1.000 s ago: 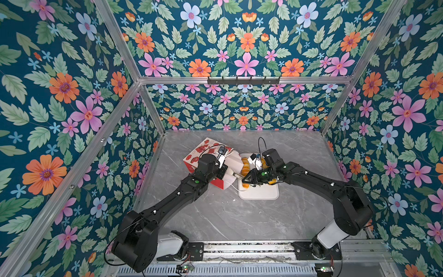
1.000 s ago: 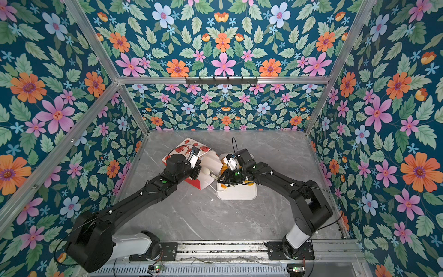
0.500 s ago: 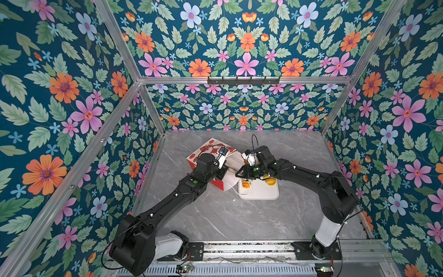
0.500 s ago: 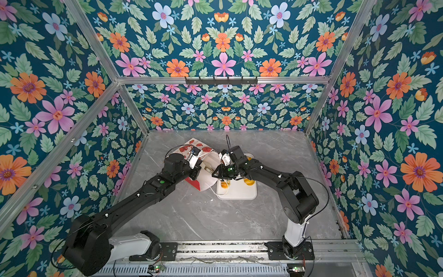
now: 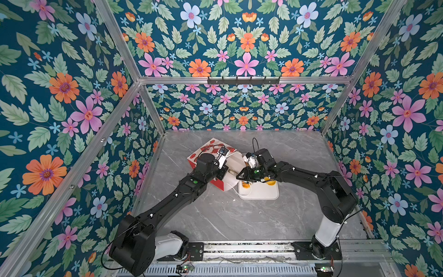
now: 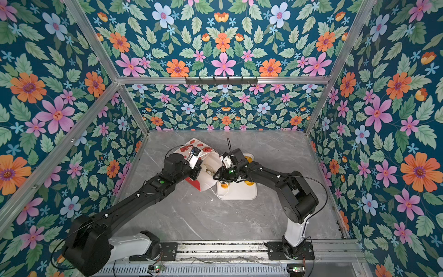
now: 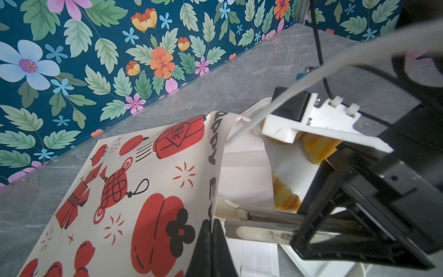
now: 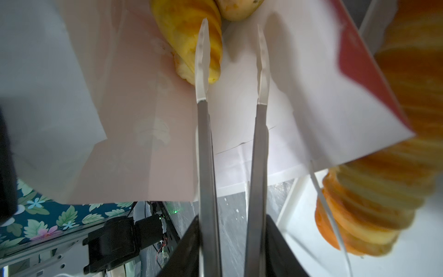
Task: Take the fake bread out of the paper bag
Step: 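Move the right gripper's tongs into the bag mouth toward the remaining bread, then pinch the flat yellow bread inside the bag with the tongs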
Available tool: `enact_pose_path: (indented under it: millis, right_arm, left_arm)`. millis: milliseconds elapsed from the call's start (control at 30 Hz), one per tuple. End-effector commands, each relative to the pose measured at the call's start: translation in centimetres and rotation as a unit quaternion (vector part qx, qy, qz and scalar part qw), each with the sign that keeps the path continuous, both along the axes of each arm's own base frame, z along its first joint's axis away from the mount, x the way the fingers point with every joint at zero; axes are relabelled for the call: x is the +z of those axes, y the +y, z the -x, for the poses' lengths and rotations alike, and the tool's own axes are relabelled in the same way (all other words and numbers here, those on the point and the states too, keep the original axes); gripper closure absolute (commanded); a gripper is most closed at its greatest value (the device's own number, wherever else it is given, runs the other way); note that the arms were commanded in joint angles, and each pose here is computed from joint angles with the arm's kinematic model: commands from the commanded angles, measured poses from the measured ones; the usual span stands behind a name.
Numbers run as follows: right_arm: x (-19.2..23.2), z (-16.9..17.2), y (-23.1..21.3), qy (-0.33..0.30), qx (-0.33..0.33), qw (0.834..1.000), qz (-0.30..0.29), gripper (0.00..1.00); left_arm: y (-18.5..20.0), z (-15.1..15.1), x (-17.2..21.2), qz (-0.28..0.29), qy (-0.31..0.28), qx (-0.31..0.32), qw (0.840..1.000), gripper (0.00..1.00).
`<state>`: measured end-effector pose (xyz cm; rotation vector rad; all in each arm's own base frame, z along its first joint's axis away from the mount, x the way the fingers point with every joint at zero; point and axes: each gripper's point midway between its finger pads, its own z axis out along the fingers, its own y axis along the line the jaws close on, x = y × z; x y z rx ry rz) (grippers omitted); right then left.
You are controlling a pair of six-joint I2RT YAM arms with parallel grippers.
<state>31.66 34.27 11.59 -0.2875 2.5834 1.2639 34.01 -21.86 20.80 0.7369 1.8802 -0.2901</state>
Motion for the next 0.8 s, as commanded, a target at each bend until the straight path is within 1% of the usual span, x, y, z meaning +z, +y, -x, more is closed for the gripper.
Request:
enact_pose_path:
  millis: [0, 367, 533, 767]
  right_arm:
    - [1.6, 0.2, 1.0, -0.008, 0.014, 0.999, -0.043, 0.61]
    - [3.3, -0.1, 1.0, -0.037, -0.001, 0.997, -0.07, 0.63]
    - [3.5, 0.2, 1.5, -0.031, 0.017, 0.996, -0.082, 0.63]
    - [2.4, 1.3, 2.3, -0.023, 0.049, 0.996, -0.075, 0.63]
  left_arm:
    - [-0.3, -0.1, 0.9, 0.012, -0.016, -0.005, 1.0, 1.0]
    - [-0.3, -0.1, 1.0, 0.015, -0.015, -0.005, 1.0, 1.0]
    - [-0.2, 0.0, 1.3, 0.018, -0.018, -0.004, 1.0, 1.0]
    - [-0.3, 0.0, 1.3, 0.018, -0.018, -0.005, 1.0, 1.0]
